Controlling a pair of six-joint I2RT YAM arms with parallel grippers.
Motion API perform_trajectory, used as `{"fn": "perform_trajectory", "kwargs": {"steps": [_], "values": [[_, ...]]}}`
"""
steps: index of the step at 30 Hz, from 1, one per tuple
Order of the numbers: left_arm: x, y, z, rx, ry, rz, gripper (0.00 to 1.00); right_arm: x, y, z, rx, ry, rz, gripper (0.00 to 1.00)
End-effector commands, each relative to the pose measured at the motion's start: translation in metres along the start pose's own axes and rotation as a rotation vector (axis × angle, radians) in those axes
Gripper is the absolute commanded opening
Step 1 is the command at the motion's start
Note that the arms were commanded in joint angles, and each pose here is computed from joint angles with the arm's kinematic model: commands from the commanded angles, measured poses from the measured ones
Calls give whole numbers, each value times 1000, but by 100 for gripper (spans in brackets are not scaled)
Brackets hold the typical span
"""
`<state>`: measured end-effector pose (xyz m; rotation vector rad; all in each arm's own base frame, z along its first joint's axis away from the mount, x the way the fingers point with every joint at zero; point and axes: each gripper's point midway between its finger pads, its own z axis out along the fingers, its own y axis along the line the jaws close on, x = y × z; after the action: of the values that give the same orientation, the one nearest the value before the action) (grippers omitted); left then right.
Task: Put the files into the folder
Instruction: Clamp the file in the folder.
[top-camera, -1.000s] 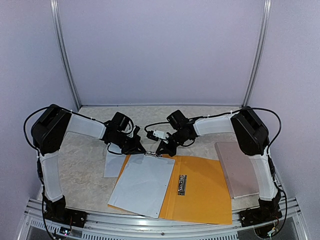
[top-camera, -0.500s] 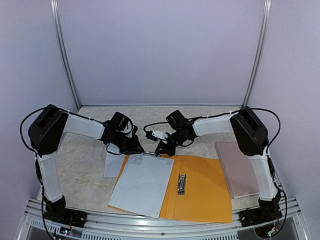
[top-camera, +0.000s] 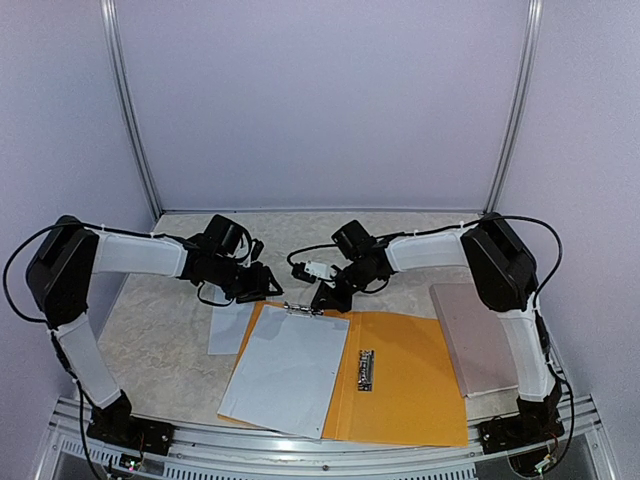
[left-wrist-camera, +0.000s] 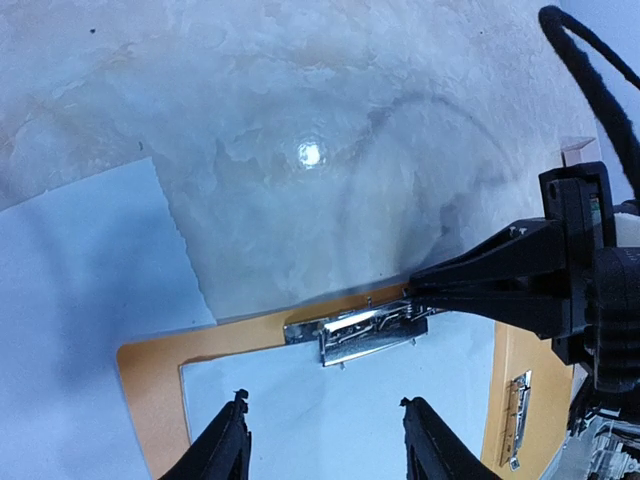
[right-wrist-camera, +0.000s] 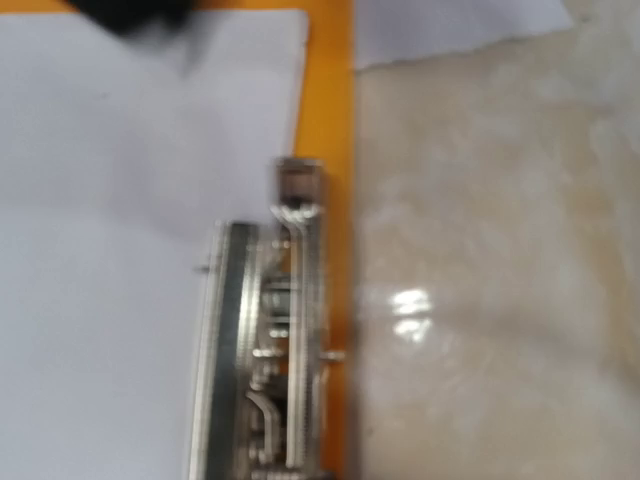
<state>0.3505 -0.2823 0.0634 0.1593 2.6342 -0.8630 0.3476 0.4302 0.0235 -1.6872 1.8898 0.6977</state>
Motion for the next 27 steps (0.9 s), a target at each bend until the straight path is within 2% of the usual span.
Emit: {"fn": "perform_trajectory", "kwargs": {"steps": [1, 6, 10, 16, 22, 27], "values": [[11, 3, -31, -44, -29, -2, 53, 52, 31, 0, -90, 174, 114, 14], [28, 6, -59, -79, -72, -42, 66, 10, 12, -20, -7, 74, 124, 48], [46, 12, -74, -129, -84, -78, 75, -16, 2, -35, 54, -1, 157, 70], [76, 18, -76, -156, -61, -137, 85, -39, -2, -59, 115, -101, 244, 79], [97, 18, -67, -158, -13, -153, 88, -43, 6, -89, 175, -166, 325, 82], [101, 19, -58, -160, 7, -141, 88, -25, 1, -92, 237, -109, 391, 80]]}}
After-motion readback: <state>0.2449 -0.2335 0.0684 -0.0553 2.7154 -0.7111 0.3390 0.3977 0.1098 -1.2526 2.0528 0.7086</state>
